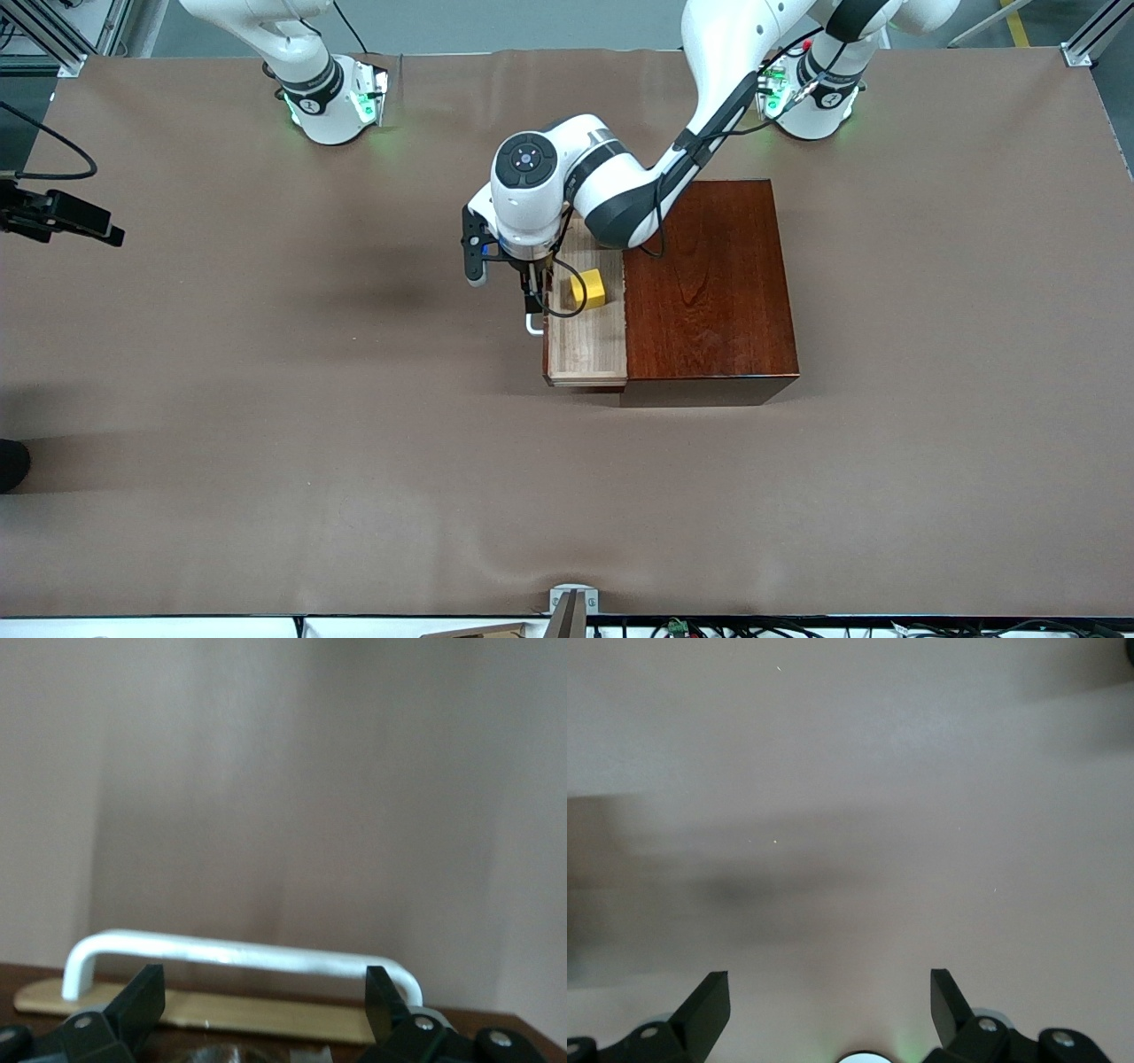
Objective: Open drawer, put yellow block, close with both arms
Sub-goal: 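Push the drawer closed into the box with the left gripper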
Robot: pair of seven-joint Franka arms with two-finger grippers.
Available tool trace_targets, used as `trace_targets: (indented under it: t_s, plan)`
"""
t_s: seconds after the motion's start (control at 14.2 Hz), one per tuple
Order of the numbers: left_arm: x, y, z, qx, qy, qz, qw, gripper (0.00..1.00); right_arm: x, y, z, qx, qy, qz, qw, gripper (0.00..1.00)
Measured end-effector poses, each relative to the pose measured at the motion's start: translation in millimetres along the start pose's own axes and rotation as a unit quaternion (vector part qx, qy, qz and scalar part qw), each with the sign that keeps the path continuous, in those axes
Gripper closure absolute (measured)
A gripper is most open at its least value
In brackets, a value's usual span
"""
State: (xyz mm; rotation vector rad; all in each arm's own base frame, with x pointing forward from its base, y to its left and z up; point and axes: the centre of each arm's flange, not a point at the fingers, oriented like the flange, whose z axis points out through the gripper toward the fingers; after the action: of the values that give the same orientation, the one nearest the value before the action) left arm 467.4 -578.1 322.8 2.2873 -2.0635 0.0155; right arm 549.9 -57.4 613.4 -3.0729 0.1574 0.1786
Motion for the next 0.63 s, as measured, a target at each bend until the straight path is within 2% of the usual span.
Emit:
trace_targets:
  t_s: [0.28,0.63]
  plan:
    - [-10,-4,-3,-0.003,-0.04,0.002,0.999,0.0,-9,3,-8,0.002,0.011,0.003,1.0,0.0]
    - [-19,-3,-5,0.014,-0.095,0.018,0.995,0.0,-11,7,-19,0.003,0.029,0.007,1.0,0.0]
